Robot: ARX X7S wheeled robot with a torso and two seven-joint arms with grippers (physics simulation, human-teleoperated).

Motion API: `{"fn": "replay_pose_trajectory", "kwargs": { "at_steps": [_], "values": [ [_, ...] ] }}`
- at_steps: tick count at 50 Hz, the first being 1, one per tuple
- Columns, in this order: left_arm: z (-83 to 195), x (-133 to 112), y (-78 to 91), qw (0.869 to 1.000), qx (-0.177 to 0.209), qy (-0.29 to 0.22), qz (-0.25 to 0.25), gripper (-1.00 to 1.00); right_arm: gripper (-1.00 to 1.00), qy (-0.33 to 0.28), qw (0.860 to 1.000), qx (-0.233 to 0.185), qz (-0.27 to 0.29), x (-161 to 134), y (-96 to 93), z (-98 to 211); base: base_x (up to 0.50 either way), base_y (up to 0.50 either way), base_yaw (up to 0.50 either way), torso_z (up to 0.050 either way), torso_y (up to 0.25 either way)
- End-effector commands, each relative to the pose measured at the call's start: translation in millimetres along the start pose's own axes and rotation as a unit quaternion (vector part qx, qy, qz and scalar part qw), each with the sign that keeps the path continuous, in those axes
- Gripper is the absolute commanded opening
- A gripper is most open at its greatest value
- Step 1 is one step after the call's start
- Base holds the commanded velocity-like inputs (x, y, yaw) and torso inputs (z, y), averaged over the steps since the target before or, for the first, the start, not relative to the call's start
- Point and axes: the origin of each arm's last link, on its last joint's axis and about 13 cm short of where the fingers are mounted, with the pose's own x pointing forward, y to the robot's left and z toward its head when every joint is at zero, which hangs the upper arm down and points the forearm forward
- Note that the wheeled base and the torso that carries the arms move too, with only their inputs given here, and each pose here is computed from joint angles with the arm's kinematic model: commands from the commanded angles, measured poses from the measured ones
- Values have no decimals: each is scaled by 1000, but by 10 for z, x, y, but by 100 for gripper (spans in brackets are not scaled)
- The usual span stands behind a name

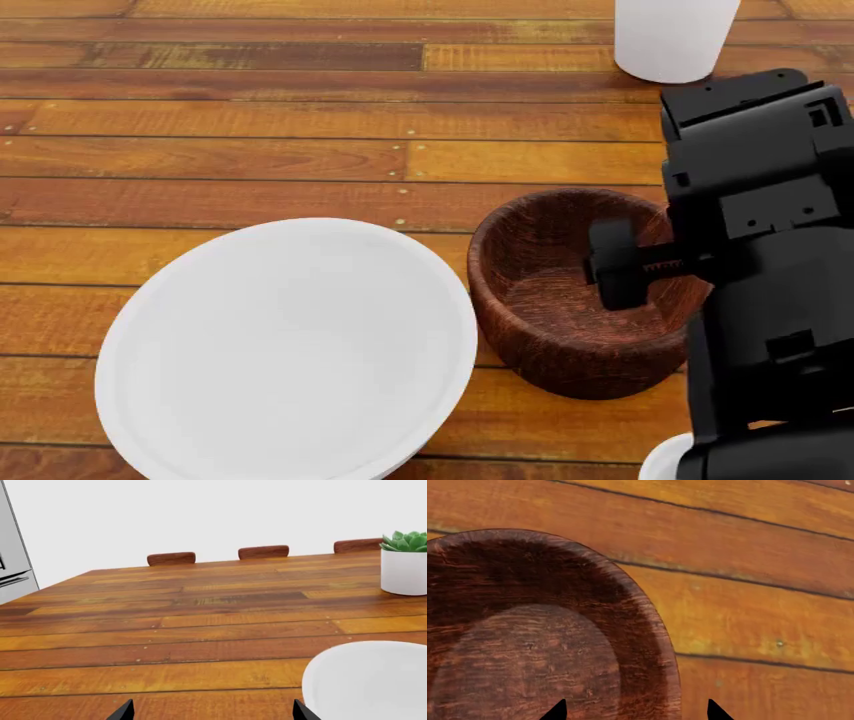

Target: Stack the bowls from largest to smallest.

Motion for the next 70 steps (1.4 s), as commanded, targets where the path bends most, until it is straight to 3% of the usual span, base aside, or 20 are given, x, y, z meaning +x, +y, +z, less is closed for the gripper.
{"fn": "replay_pose_trajectory", "kwargs": {
  "at_steps": [1,4,5,8,9,20,28,39,40,51,55,63,66,70],
  "values": [
    [-24,-43,31,1000,2,5,-1,100,100,13,1000,12,0,135,30,-110,0,0,0,0,0],
    [-33,-7,6,1000,3,6,-1,100,100,12,1000,12,-1,142,21,-117,0,0,0,0,0],
    [-43,1,-2,1000,25,4,0,100,100,12,1000,13,2,153,25,-124,0,0,0,0,0],
    [-41,-49,32,1000,12,5,0,100,100,8,1000,9,6,150,35,-110,0,0,0,0,0],
    [-40,-53,37,1000,12,5,0,100,-100,0,1000,-1,1,140,31,-84,0,0,0,0,0],
    [-32,-61,58,1000,13,4,2,100,-100,-60,997,25,-32,-79,-81,106,0,0,0,0,0],
    [-25,26,-21,1000,12,4,-1,100,-100,-113,992,22,-45,-276,-114,291,0,0,0,0,0],
    [-15,30,-22,1000,11,1,0,100,-100,-193,981,22,-13,-595,-30,575,0,0,0,0,0],
    [-16,31,-23,1000,12,1,0,100,-100,-204,978,26,17,-667,2,623,0,0,0,0,0],
    [7,65,-40,1000,14,-6,2,100,-100,-257,962,-22,88,-1083,299,903,0,0,0,0,0],
    [8,19,4,1000,15,-7,2,100,-100,-235,964,-50,116,-1066,463,880,0,0,0,0,0],
    [12,-20,58,1000,11,-9,7,100,-100,-213,956,-68,192,-1039,774,796,0,0,0,0,1],
    [47,-113,133,1000,9,-14,11,100,-100,-208,955,-81,197,-1035,859,769,0,0,0,0,0],
    [25,-63,106,1000,8,-13,12,100,-100,-203,951,-91,216,-1068,940,737,0,0,0,0,0]
  ]
}}
